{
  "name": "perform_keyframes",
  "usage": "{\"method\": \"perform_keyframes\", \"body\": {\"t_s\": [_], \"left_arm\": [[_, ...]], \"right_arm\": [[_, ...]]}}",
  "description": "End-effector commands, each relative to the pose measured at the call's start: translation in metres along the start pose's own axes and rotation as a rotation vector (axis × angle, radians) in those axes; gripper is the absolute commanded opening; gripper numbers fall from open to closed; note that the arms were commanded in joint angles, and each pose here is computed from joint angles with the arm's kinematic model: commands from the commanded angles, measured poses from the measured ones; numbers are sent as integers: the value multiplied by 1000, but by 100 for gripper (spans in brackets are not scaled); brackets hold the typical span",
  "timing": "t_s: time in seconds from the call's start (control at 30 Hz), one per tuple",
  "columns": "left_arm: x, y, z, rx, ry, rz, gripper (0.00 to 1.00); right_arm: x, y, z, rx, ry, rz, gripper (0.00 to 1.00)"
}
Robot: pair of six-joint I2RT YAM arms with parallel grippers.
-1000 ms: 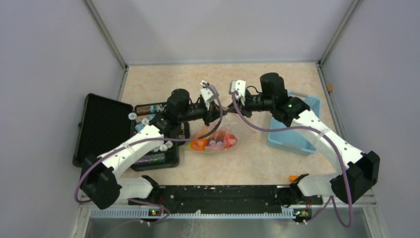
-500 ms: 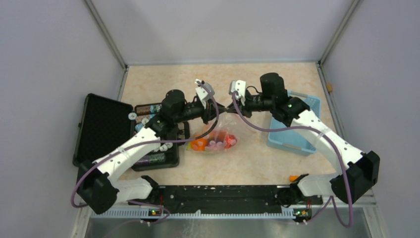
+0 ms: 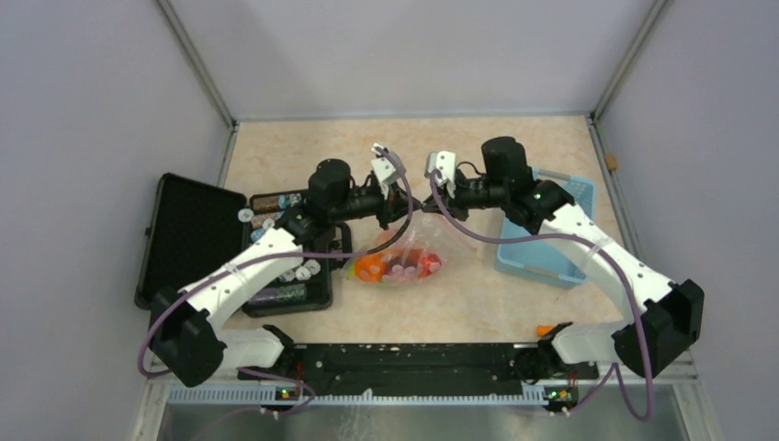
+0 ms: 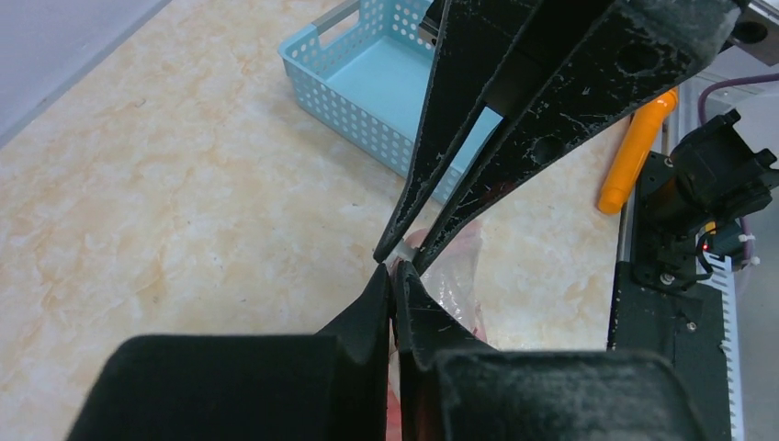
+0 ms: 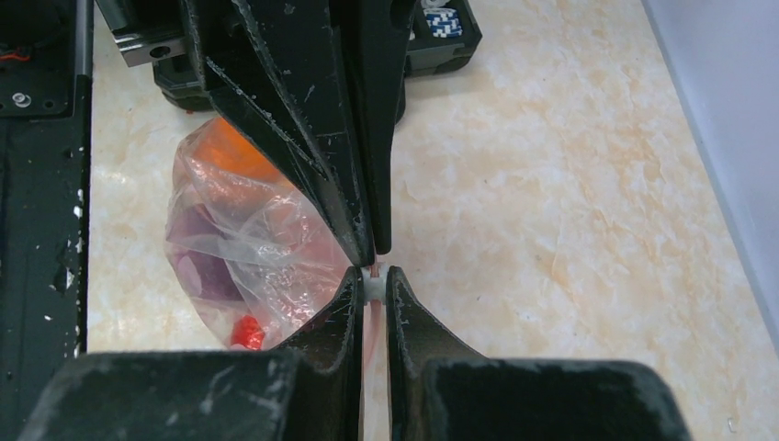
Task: Place the food in the zip-top bag and seal the zipper
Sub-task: Zip the zipper food storage bag at the center of the board.
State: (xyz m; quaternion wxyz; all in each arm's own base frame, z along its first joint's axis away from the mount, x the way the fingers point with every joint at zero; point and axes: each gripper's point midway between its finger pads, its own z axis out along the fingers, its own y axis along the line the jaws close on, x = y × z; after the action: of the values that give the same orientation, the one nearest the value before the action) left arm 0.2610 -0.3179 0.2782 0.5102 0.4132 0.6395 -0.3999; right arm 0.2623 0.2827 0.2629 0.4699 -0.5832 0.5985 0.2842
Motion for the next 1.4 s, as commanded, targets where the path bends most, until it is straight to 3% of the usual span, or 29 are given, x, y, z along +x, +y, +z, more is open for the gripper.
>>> {"method": "perform_keyframes", "body": {"t_s": [0.0, 0.13, 0.3, 0.47, 0.73, 1.0, 1.2, 1.23, 1.33, 1.37], "left_arm": [[-9, -9, 3, 56, -8, 19, 0], [-7, -8, 3, 54, 11, 27, 0], [-19, 21, -11, -161, -67, 39, 0], [-8, 50, -21, -337, -61, 78, 0], [-7, 43, -19, -315, -79, 74, 0], [-30, 55, -42, -443, -160, 89, 0], [-36, 32, -34, -308, -165, 100, 0], [-34, 25, -29, -259, -160, 88, 4], [-29, 6, -18, -126, -114, 54, 46], [-27, 2, -17, -94, -89, 45, 51]], "right_arm": [[-19, -4, -3, 13, -66, -48, 0], [-17, -7, -3, 31, -57, -43, 0], [2, -13, -2, 69, 18, -23, 0], [2, -14, -3, 77, 25, -21, 0], [-3, -12, 0, 50, 2, -19, 0], [8, -15, 2, 65, 45, -3, 0], [-4, -17, 3, 68, -5, -6, 0], [-8, -17, 3, 63, -21, -8, 0], [-14, -13, 4, 44, -50, -16, 0], [-14, -13, 4, 43, -49, -18, 0]]}}
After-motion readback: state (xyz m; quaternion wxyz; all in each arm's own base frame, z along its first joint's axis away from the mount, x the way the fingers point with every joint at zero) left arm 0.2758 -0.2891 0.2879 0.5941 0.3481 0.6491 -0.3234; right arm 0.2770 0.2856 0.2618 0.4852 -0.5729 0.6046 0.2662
